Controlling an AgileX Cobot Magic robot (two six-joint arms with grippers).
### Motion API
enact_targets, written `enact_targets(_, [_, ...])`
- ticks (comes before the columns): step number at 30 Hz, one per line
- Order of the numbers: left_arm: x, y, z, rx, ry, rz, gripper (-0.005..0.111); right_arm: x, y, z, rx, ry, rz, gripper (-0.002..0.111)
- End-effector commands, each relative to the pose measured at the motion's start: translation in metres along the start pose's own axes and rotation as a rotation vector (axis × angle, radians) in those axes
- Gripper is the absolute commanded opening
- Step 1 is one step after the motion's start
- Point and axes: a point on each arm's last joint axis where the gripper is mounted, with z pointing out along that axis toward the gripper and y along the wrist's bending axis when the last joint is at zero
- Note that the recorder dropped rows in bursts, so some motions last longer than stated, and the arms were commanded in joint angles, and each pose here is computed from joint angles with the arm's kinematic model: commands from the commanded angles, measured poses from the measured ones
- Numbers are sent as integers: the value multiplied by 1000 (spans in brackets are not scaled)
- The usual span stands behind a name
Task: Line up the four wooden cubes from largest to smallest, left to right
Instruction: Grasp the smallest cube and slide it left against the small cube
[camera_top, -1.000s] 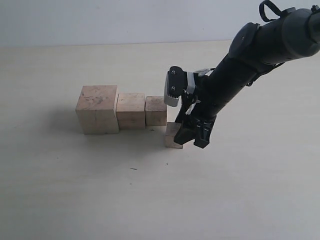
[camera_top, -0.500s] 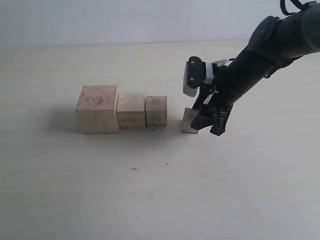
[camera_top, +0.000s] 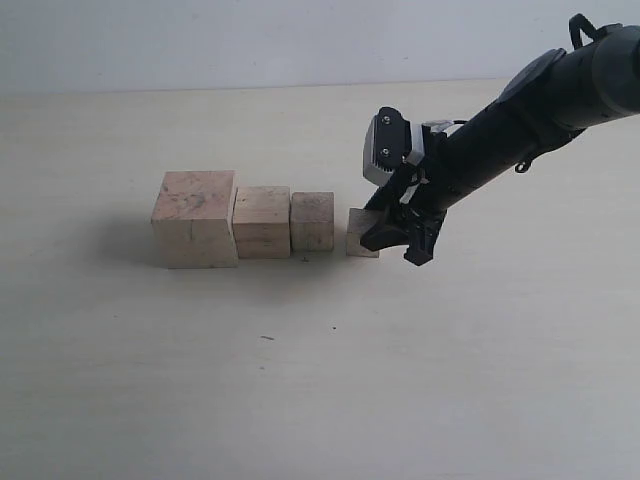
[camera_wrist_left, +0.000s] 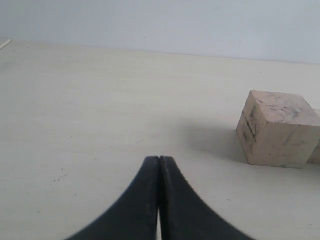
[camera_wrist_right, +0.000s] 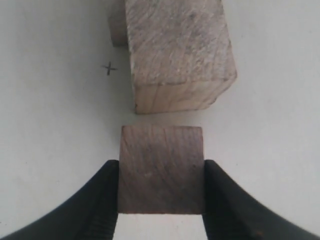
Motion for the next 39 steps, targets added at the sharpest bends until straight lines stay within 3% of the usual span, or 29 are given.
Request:
enact_targets(1, [0,0,0,-4,-15,1,0,6,-6,13,-28,18,-27,0])
enact_targets(4, [0,0,0,-4,-15,1,0,4,-13,15,-26,8,-35,0])
enact_targets(12, [0,0,0,-4,-15,1,0,1,-16,18,-35,-20,-219,0])
enact_targets(22, [0,0,0,-4,-15,1,0,6,-15,29,-46,-51,-134,1])
enact_targets(30, [0,0,0,-4,-15,1,0,5,-15,28,-52,-56,-134,25])
enact_targets(39, [0,0,0,-4,-15,1,0,0,-16,22,-32,-60,-107,61])
